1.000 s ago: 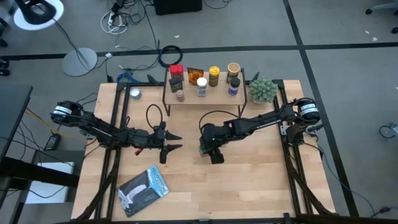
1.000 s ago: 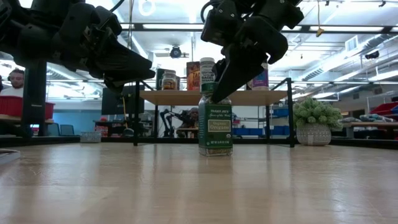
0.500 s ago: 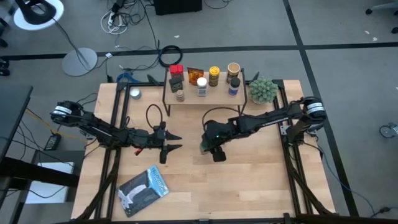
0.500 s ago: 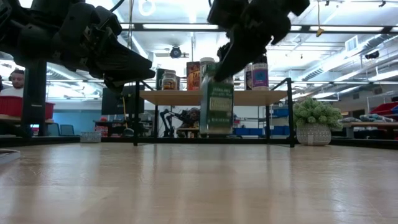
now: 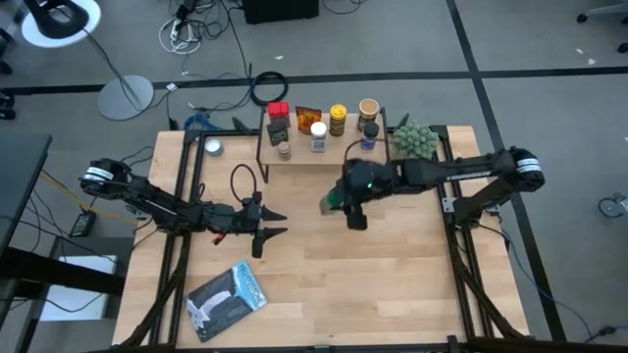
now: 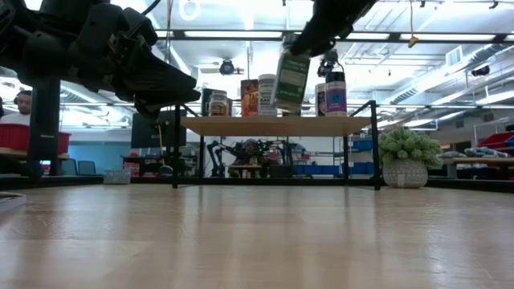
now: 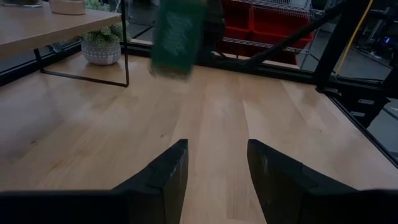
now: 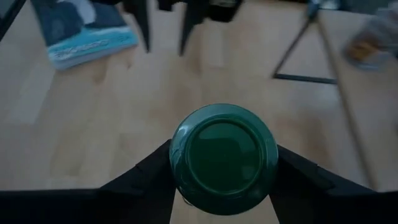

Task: Shelf spices
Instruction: Put the green bottle seasoning on the shelf

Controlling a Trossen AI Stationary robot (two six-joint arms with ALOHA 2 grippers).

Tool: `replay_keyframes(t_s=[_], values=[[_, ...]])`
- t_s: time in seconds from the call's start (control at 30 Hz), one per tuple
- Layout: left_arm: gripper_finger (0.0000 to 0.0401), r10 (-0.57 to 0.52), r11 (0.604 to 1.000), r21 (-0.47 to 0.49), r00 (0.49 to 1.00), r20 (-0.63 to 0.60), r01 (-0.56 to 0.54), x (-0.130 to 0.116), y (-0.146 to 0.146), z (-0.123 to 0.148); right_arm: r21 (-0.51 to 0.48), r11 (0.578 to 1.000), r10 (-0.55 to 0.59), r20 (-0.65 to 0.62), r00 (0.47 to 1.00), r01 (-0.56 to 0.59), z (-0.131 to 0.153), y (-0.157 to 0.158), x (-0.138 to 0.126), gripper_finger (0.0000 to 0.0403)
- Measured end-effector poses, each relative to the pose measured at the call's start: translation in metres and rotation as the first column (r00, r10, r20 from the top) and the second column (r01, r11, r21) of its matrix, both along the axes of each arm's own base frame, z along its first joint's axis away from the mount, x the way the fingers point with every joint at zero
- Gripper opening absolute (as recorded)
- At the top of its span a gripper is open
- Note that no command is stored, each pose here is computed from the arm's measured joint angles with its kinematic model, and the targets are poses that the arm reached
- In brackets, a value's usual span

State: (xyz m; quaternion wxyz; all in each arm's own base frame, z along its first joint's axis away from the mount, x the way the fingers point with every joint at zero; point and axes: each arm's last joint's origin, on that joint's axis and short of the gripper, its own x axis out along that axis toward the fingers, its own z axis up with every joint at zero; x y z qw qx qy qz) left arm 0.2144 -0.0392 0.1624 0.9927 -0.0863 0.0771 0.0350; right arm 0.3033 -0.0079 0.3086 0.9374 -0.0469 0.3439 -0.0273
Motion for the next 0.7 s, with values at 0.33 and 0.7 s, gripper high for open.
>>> replay_keyframes(t_s=[0.33,0.7], values=[[0.017,0.007,1.0,0.002,1.0,0.001,-0.007,0.0,0.0,0.0,-0.008,0.993,-0.122,-0.079,0.989,0.122,0.035,-0.042,-0.018,0.0208],[0.017,0.014,1.0,0.007,1.0,-0.003,-0.014,0.0,0.0,0.0,-0.088,0.985,-0.154,-0.07,0.986,0.147,0.076,-0.091,-0.017,0.0208]])
